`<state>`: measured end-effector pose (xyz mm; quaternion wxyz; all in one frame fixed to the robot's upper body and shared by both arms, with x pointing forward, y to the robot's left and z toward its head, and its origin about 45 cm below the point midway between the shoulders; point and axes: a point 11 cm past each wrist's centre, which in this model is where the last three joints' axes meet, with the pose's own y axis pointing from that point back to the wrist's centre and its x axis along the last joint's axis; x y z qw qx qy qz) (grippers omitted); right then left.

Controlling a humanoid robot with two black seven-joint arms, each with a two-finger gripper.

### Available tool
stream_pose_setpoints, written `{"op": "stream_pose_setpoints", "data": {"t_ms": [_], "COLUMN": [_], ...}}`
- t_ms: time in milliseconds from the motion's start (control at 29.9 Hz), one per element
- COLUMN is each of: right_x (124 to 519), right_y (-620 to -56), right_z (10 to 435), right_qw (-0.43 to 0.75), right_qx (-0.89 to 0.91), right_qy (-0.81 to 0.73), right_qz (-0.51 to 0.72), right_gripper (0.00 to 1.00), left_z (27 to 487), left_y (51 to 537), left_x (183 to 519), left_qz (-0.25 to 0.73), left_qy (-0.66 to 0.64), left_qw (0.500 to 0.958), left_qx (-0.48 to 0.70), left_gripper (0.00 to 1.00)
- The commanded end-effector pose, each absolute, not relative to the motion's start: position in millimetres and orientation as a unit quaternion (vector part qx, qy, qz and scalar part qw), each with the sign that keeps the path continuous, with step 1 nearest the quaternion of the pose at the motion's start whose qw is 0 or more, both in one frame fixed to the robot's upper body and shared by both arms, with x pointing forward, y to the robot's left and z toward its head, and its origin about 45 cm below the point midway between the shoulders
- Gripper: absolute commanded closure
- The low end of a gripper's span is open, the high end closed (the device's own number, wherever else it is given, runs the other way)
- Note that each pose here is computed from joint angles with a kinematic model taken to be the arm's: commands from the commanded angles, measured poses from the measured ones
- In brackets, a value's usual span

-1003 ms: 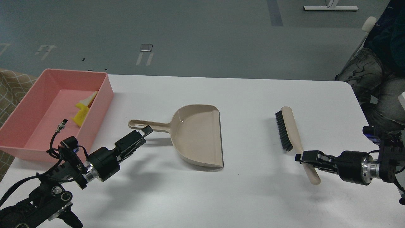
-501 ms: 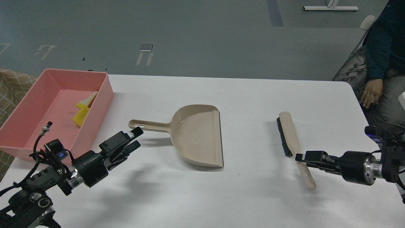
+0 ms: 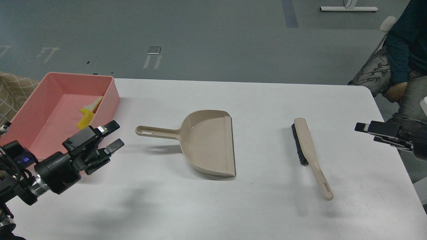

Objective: Sweep and dump garbage into bin

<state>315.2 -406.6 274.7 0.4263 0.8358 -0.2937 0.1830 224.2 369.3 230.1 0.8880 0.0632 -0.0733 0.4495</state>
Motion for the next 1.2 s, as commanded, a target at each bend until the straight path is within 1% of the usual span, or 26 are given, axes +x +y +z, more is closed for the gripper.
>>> {"op": "stream_pose_setpoints", "data": {"t_ms": [0, 33, 100, 134, 234, 301, 368, 401, 468, 501, 635, 702, 836, 903, 1036, 1103, 1170], "right_x": [340, 350, 360, 370, 395, 409, 418, 425, 436, 440, 451, 465, 479, 488, 494, 499, 502], "right_y": [-410, -417, -423, -429, -442, -441, -439, -434, -421, -417, -409, -390, -370, -360, -350, -344, -339], "right_z": [320, 338, 356, 369, 391, 396, 399, 403, 406, 406, 400, 394, 387, 381, 371, 357, 345], "right_qw": [0.396, 0.385, 0.365, 0.343, 0.286, 0.259, 0.241, 0.225, 0.195, 0.177, 0.132, 0.1, 0.06, 0.011, -0.05, -0.084, -0.093], "right_qx": [0.822, 0.812, 0.804, 0.796, 0.784, 0.782, 0.782, 0.784, 0.79, 0.793, 0.797, 0.807, 0.811, 0.808, 0.809, 0.805, 0.801], "right_qy": [-0.335, -0.359, -0.387, -0.415, -0.476, -0.495, -0.505, -0.511, -0.514, -0.519, -0.536, -0.536, -0.544, -0.562, -0.572, -0.583, -0.589], "right_qz": [0.236, 0.253, 0.267, 0.275, 0.279, 0.275, 0.273, 0.272, 0.27, 0.266, 0.244, 0.227, 0.205, 0.175, 0.123, 0.078, 0.056], "right_gripper": [0.06, 0.06, 0.06, 0.06, 0.04, 0.04, 0.04, 0.04, 0.04, 0.04, 0.04, 0.05, 0.05, 0.05, 0.05, 0.05, 0.04], "left_z": [280, 299, 318, 336, 374, 395, 404, 408, 412, 414, 408, 400, 383, 370, 351, 335, 324], "left_y": [399, 405, 409, 410, 419, 420, 424, 428, 421, 410, 388, 385, 361, 351, 330, 309, 289], "left_x": [243, 253, 265, 275, 299, 312, 320, 331, 352, 370, 410, 433, 461, 478, 490, 494, 495], "left_qz": [0.5, 0.509, 0.513, 0.515, 0.521, 0.52, 0.527, 0.536, 0.533, 0.527, 0.518, 0.529, 0.533, 0.544, 0.545, 0.54, 0.529], "left_qy": [-0.12, -0.139, -0.157, -0.171, -0.198, -0.219, -0.226, -0.224, -0.218, -0.212, -0.187, -0.165, -0.124, -0.092, -0.045, -0.006, 0.013], "left_qw": [0.858, 0.85, 0.844, 0.839, 0.827, 0.821, 0.815, 0.809, 0.812, 0.816, 0.827, 0.825, 0.826, 0.821, 0.818, 0.818, 0.824], "left_qx": [0.004, -0.011, -0.022, -0.033, -0.066, -0.08, -0.084, -0.087, -0.096, -0.106, -0.112, -0.113, -0.135, -0.147, -0.176, -0.201, -0.206], "left_gripper": [0.02, 0.02, 0.02, 0.02, 0.02, 0.02, 0.02, 0.02, 0.02, 0.02, 0.02, 0.02, 0.02, 0.02, 0.02, 0.02, 0.02]}}
